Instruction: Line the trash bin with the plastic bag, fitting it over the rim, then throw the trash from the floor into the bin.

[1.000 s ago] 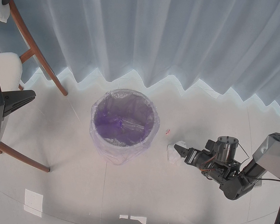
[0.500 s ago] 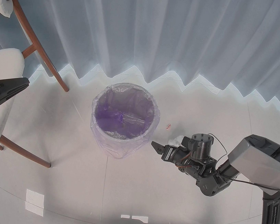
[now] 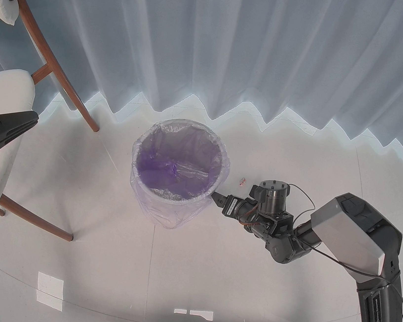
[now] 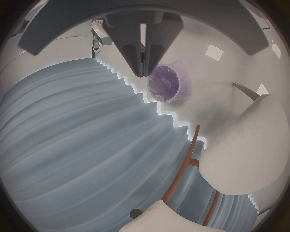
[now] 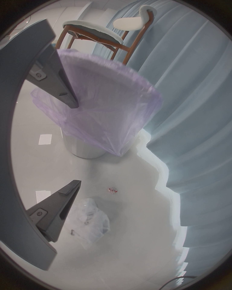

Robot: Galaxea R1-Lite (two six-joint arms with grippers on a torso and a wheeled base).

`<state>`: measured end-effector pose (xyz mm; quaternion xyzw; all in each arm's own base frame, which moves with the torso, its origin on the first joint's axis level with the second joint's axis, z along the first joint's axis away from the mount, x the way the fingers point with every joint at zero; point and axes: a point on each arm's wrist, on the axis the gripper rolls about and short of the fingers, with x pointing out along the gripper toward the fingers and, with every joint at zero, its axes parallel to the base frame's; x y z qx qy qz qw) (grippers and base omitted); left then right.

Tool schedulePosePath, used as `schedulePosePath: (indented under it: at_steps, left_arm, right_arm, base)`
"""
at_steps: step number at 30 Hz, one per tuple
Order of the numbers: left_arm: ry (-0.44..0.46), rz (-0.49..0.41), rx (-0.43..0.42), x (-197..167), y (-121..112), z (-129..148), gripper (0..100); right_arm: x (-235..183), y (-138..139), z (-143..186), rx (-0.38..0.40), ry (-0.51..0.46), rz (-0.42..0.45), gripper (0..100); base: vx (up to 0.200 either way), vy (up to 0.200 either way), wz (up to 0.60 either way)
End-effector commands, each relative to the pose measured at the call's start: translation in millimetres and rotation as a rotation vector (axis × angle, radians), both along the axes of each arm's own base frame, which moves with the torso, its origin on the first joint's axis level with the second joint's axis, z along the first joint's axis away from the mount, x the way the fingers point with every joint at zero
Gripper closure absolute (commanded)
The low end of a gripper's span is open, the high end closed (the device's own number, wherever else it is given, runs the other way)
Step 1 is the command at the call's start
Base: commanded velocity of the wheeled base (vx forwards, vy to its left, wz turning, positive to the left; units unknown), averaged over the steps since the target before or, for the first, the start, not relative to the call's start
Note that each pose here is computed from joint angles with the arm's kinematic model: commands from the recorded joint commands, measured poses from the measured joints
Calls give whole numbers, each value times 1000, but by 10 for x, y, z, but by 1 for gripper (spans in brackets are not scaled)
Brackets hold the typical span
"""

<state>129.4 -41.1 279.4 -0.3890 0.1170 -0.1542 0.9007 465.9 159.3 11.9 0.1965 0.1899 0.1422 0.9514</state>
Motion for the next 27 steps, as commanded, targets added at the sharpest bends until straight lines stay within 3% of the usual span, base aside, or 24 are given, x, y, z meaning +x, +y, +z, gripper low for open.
schedulePosePath:
  at_steps: [1, 7, 18, 27]
  left_arm:
    - [3, 4, 20, -37, 16, -55, 100]
    - [5, 6, 62, -51, 27, -116, 100]
    - [15, 24, 65, -61, 55, -160, 100]
    - [27, 18, 69, -116, 70, -236, 100]
  right_arm:
    - [154, 40, -251, -3, 24, -7, 0]
    - [253, 64, -376, -5, 32, -12, 0]
    - [288, 78, -696, -29, 65, -34, 0]
    - [213, 31, -605, -41, 81, -58, 0]
  base:
    - [0, 0, 0]
    - [0, 0, 0]
    - [0, 0, 0]
    - [0, 0, 0]
